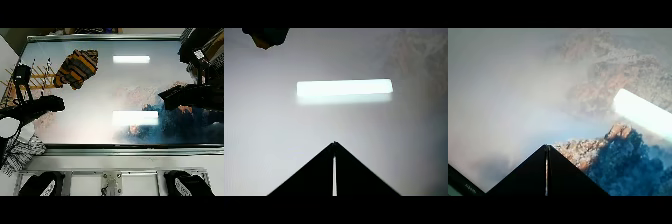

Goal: Fold the clothes and pants, and hang the long-sleeved shirts on hangers.

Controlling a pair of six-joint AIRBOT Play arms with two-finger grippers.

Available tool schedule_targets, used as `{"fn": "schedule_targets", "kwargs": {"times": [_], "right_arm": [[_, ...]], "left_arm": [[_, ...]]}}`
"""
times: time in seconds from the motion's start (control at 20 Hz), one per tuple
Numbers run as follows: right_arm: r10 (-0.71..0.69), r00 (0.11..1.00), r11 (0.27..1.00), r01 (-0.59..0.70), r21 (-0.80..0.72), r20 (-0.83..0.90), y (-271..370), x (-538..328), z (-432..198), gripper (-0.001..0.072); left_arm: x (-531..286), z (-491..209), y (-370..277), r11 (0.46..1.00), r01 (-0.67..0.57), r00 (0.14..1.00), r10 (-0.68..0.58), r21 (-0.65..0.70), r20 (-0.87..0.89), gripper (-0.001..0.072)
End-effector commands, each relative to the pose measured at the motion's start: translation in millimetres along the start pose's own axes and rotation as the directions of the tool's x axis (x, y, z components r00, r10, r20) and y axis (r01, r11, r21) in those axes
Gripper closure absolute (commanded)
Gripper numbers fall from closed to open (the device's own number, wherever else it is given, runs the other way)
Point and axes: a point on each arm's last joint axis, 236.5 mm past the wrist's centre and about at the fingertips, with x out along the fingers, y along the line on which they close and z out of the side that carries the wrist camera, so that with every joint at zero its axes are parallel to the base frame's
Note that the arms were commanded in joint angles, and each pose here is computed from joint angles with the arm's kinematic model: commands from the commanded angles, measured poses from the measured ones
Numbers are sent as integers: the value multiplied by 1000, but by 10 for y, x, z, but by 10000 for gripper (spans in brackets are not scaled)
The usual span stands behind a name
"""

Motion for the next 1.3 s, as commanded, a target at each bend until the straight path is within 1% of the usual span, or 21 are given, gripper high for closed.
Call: {"fn": "schedule_targets", "kwargs": {"times": [0.0,0.65,0.7,0.75,0.8,0.9,1.0,1.1,1.25], "right_arm": [[0,1000,1000,0,1,0,-1,2,-2,697],[0,1000,1000,0,1,-1,-2,2,-2,696],[0,1000,1000,0,1,0,-1,2,-2,697],[0,1000,1000,0,1,0,-1,2,-2,696],[0,1000,1000,0,1,0,-1,2,-2,696],[2,1000,1000,-2,2,0,2,4,0,696],[2,1000,1000,-2,2,0,2,4,0,696],[2,1000,1000,-2,2,0,1,5,0,696],[2,1000,1000,-2,2,0,1,4,1,697]], "left_arm": [[-1,-1,-2,1000,0,1000,0,1,0,690],[-1,47,0,1000,-1,1000,1,4,20,689],[-3,102,49,999,-23,999,21,34,44,581],[-16,171,149,992,-71,995,64,102,71,69],[-30,240,318,978,-145,987,132,152,89,13],[-55,277,832,927,-312,950,308,207,52,12],[-67,132,1469,874,-450,881,468,181,-74,12],[-59,-132,2072,834,-543,808,551,100,-209,12],[-67,-593,2839,764,-645,711,597,-7,-372,12]]}}
